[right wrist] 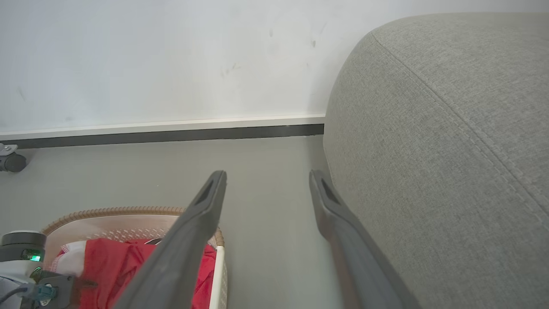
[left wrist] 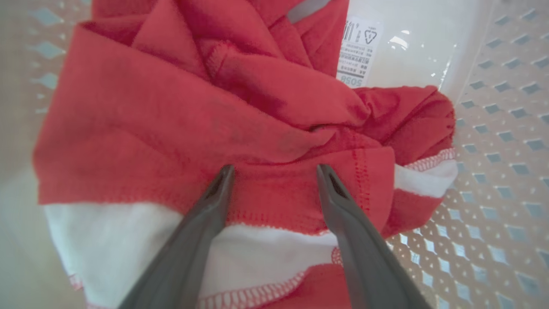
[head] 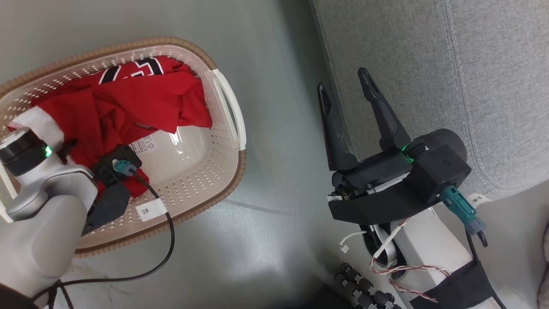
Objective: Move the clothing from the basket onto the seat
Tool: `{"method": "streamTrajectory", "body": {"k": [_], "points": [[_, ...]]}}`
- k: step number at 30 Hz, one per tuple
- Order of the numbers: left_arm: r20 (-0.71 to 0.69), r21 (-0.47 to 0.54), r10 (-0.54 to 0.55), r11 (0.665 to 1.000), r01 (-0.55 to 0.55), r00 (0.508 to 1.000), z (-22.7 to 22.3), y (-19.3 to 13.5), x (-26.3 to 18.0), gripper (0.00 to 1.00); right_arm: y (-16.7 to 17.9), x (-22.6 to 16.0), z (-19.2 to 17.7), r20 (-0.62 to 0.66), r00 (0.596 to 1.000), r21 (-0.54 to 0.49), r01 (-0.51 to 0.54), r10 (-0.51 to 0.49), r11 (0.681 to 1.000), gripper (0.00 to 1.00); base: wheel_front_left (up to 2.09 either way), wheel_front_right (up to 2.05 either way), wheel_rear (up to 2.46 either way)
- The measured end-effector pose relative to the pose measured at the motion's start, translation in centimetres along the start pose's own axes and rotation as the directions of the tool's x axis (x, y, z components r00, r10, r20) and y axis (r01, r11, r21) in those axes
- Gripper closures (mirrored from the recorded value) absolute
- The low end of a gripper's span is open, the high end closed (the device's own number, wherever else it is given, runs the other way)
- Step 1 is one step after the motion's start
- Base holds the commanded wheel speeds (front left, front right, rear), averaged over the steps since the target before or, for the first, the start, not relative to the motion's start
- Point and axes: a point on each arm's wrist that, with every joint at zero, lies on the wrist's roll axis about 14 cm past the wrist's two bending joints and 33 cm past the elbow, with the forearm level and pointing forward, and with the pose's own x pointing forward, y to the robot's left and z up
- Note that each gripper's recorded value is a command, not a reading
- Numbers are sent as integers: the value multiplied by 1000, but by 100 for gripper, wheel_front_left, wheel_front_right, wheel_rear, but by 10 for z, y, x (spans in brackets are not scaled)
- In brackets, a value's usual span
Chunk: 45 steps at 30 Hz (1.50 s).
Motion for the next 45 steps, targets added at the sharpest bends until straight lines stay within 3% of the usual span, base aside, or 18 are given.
{"method": "streamTrajectory", "body": {"k": [4, 6, 8, 18, 26, 32, 37, 38, 42, 45], "points": [[-64, 33, 1, 999, 1, 998, -10, 0, 3, 2, 1, 1, -1, -3, 1000, 15, 0, 0, 1000, 0, 0, 0, 0], [-95, 47, 5, 999, -1, 995, -16, 2, 4, 61, 2, 1, 0, 2, 1000, 27, -3, 3, 1000, 0, 0, 0, 0], [-118, 48, 6, 999, 0, 993, -20, 3, 5, 100, 3, 3, 1, 7, 1000, 32, -6, 6, 999, 0, 0, 0, 0], [-112, 16, -6, 1000, 8, 994, -2, 3, 6, 100, 0, 6, 7, 23, 1000, 35, -1, 0, 999, 0, 0, 0, 0], [12, -206, -19, 978, 21, 1000, 27, 4, -3, 100, -1, 8, 12, 38, 999, 35, 5, -6, 999, 0, 0, 0, 0], [87, -375, 3, 926, 30, 996, 23, 2, -18, 100, 1, 11, 16, 52, 999, 16, 3, -4, 1000, 0, 0, 0, 0], [192, -497, 49, 866, 54, 980, 46, 1, -35, 100, 6, 12, 23, 69, 998, 17, -10, 9, 1000, 0, 0, 0, 0], [227, -541, 72, 839, 64, 971, 54, 1, -43, 100, 10, 12, 27, 77, 997, 10, -20, 20, 1000, 0, 0, 0, 0], [268, -599, 118, 797, 69, 956, 60, 4, -57, 100, 13, 12, 32, 86, 996, 5, -31, 31, 1000, 0, 0, 0, 0], [307, -670, 177, 738, 80, 935, 69, 9, -72, 100, 16, 10, 38, 97, 994, 0, -41, 41, 999, 0, 0, 0, 0]]}}
